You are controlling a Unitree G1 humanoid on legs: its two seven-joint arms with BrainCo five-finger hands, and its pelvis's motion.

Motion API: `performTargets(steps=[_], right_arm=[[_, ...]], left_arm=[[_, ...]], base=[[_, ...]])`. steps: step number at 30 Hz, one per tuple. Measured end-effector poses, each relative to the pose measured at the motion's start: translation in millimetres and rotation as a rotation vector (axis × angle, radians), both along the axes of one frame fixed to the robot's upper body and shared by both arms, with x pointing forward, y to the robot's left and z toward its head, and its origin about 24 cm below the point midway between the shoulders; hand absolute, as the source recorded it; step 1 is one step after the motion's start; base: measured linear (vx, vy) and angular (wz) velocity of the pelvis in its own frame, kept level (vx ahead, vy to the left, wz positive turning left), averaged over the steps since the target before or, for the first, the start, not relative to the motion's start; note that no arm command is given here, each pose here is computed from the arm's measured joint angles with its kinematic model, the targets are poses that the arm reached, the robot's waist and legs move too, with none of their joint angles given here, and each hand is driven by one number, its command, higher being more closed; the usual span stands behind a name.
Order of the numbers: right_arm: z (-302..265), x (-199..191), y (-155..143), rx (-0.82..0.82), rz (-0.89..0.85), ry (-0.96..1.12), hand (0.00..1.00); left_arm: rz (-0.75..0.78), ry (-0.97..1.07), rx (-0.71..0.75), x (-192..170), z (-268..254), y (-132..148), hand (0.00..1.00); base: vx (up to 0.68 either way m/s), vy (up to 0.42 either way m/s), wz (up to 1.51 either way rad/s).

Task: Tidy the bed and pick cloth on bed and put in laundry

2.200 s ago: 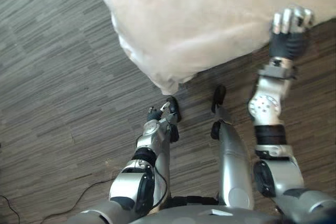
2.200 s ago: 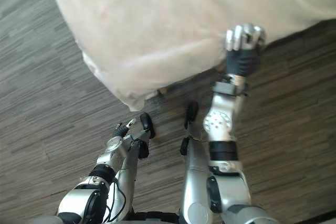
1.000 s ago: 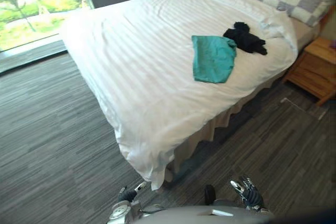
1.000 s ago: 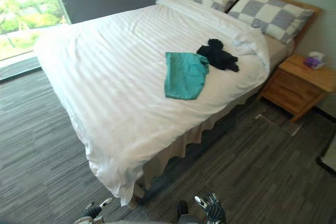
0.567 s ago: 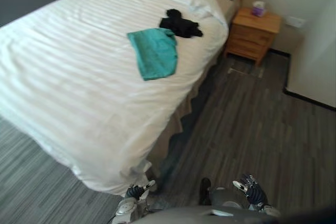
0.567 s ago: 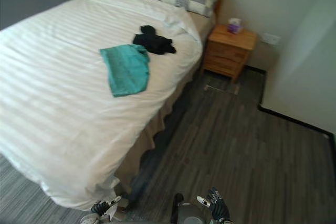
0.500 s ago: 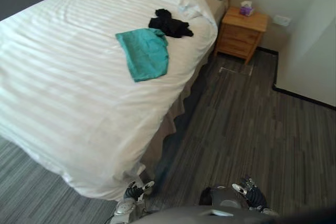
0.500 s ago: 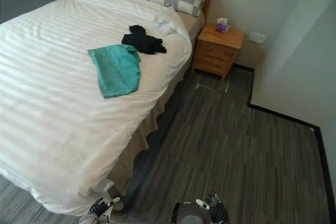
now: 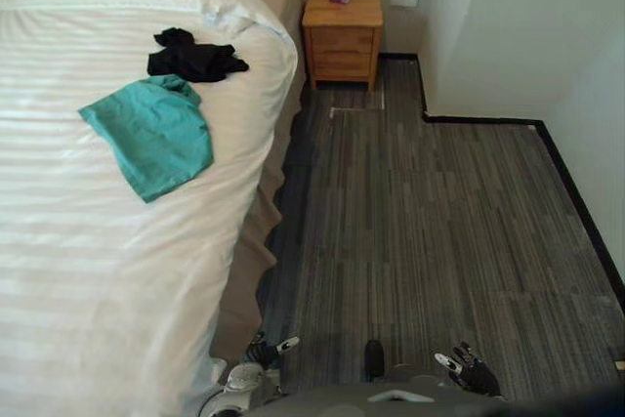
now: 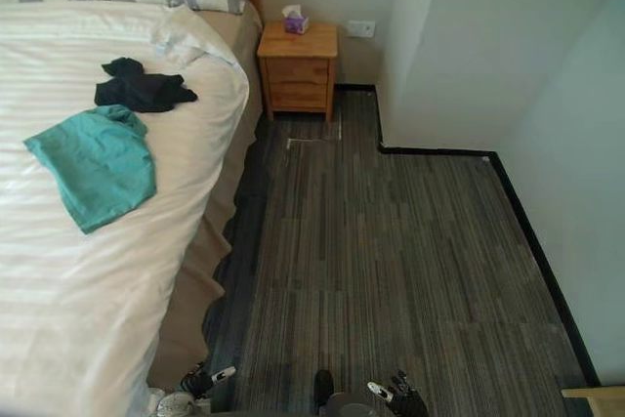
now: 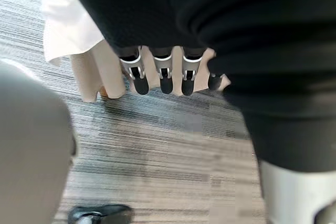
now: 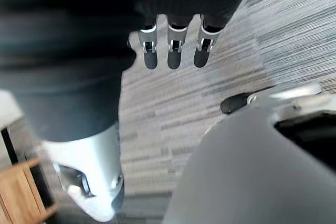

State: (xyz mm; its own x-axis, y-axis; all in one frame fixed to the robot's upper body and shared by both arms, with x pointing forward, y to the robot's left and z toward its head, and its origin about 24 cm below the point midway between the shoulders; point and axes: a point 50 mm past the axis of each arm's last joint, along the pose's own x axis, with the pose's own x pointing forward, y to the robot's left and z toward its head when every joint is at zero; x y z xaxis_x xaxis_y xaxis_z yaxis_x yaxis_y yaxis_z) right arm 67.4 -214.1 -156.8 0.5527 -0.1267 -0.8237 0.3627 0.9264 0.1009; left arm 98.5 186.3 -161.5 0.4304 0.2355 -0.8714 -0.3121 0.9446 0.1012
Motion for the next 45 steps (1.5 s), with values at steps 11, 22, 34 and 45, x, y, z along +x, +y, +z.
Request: performTargets(steps=[11, 22, 34, 45], right_arm=[[-3.3, -9.9, -1.6, 0.009, -0.036, 0.046, 0.0], [-1.0, -9.8, 1.2, 0.047, -0.042, -0.025, 0.0], [2.1, -9.3, -0.5, 0.076, 0.052, -0.021, 0.0], [-1.5, -0.7, 7.7, 0.096, 0.055, -0.007, 0.0]], left_arm=[[0.014, 0.046, -0.01, -7.8, -3.5, -6.3, 0.0], [0.064, -0.043, -0.112, -13.8, -2.8, -6.7, 0.0], [0.252, -0.182, -0.104, -8.6, 6.6, 5.8, 0.0], [0.226, -0.177, -0.099, -4.1, 7.7, 10.8, 0.0]], base=[[-0.04, 0.072, -0.4], [0.0, 0.005, 0.12], [0.13, -0.021, -0.29], [0.36, 0.156, -0.08]])
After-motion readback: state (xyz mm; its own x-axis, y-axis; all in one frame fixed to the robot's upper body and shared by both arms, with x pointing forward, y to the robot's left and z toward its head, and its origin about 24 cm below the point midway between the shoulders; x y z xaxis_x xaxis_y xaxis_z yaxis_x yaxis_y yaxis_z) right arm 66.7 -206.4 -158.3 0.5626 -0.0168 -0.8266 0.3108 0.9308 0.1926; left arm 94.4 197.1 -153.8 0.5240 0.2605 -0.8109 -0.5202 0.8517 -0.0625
